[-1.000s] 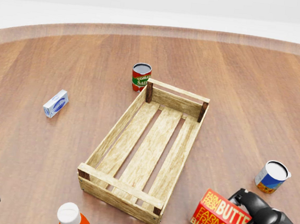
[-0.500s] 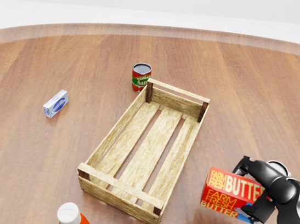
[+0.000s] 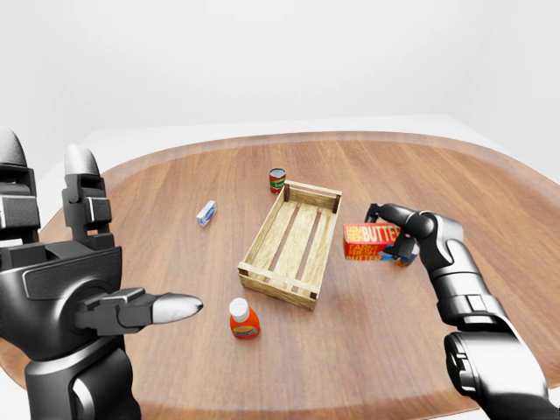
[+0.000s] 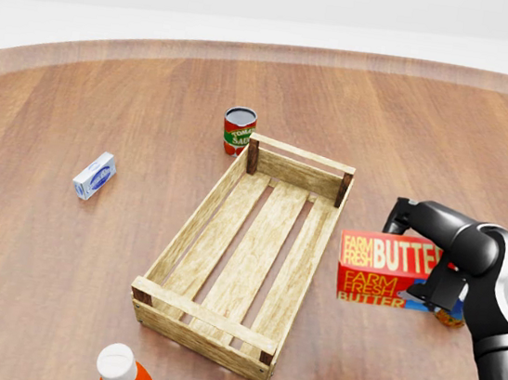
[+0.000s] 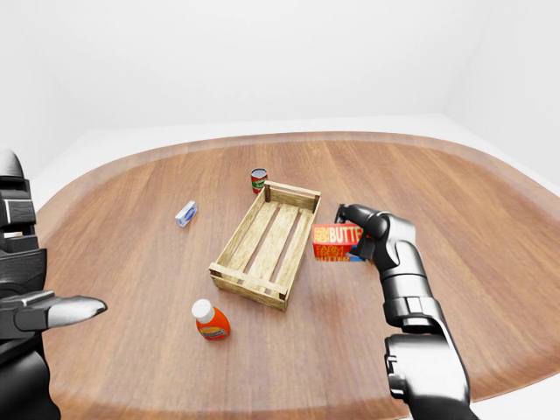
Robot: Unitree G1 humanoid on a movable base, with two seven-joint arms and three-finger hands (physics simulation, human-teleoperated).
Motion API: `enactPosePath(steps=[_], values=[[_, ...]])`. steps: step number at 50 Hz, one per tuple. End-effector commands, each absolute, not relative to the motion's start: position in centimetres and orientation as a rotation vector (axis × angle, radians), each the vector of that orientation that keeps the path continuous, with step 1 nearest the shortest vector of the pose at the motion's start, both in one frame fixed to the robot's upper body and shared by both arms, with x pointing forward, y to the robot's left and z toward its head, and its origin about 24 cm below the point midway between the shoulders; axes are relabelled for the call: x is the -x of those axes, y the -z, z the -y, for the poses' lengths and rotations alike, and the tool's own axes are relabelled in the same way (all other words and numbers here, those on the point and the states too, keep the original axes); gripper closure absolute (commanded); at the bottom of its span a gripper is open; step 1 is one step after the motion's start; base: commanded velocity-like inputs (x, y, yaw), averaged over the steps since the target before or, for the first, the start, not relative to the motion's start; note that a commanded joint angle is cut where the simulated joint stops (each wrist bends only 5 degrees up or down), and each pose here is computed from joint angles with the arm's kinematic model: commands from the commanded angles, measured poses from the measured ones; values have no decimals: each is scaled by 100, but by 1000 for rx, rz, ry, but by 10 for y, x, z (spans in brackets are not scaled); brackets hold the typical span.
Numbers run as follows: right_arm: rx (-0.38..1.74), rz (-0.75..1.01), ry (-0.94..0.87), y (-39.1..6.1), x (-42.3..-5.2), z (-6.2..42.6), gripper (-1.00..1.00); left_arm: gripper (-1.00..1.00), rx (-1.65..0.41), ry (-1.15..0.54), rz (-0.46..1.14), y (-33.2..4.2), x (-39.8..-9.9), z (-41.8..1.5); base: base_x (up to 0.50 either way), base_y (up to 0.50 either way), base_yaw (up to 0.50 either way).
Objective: Pick up the butter and put it in the tray.
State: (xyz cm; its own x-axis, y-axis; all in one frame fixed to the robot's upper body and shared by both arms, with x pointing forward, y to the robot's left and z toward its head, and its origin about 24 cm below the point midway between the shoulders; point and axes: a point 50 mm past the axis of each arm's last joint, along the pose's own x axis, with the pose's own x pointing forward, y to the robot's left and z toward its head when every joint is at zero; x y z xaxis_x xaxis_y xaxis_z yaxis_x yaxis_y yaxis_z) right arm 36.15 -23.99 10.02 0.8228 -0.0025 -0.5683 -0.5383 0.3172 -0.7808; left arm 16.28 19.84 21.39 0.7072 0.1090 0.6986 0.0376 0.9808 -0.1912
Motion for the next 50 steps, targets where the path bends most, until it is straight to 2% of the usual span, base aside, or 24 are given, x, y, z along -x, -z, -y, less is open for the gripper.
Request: enactPosePath(steps=[1,13,21,30,33,45,50], values=[[1141,-429,-355,-128,-382,226,100,-100,200,-42,786,-214,-163,-199,0,0,0],[1006,-356,-343,-133,-403,197,100,-100,205,-44,800,-216,-161,-199,0,0,0],[992,-348,-361,-134,-412,172,100,-100,208,-47,806,-217,-161,-201,0,0,0],[947,-353,-382,-124,-414,147,100,-100,208,-48,805,-217,-161,-201,0,0,0],[975,-392,-427,-107,-410,135,100,-100,205,-41,798,-216,-160,-199,0,0,0],[909,-342,-446,-118,-413,110,100,-100,198,-41,788,-214,-162,-199,0,0,0],[886,-361,-440,-110,-411,110,100,-100,202,-44,804,-217,-160,-200,0,0,0]])
